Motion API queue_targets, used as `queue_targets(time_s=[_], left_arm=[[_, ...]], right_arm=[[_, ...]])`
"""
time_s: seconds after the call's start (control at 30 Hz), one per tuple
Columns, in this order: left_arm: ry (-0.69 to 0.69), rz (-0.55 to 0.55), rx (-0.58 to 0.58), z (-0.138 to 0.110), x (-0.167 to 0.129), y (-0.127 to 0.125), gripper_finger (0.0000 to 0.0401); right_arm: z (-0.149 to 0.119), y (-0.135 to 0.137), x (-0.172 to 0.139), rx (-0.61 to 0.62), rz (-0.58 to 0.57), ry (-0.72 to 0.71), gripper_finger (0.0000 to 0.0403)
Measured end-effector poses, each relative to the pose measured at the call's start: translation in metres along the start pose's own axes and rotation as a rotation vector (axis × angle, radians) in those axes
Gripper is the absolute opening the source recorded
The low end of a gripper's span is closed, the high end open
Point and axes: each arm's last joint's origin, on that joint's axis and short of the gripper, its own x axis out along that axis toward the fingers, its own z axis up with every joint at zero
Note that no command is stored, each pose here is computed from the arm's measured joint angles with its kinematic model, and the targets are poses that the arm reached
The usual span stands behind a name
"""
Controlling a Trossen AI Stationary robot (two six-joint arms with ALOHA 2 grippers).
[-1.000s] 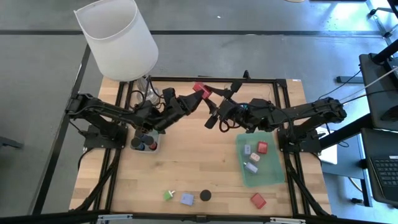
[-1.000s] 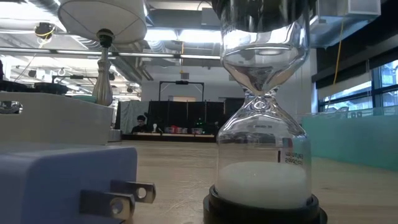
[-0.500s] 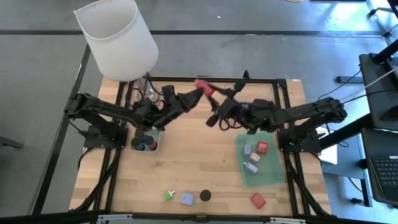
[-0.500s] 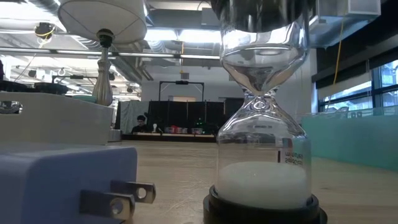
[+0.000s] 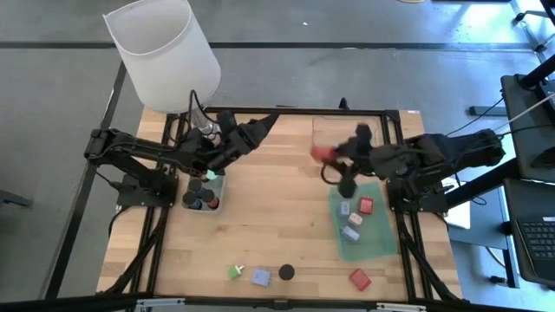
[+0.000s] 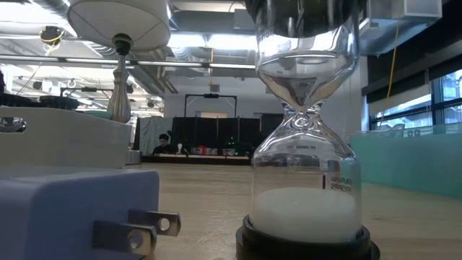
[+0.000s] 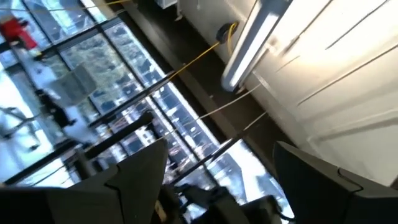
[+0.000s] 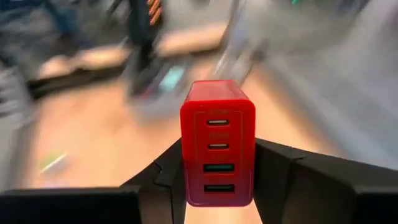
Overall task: Pick & Place Office items
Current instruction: Put the left red charger adapter into the green bin
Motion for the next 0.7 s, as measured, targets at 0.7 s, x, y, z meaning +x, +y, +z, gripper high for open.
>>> queue_targets(time_s=[0.7], left_arm=[[0.045, 0.081, 0.062, -0.005, 0.001, 0.01, 0.0287]], right_arm=[[-0.147, 0.036, -0.019, 0.328, 0.064, 1.27, 0.0125]])
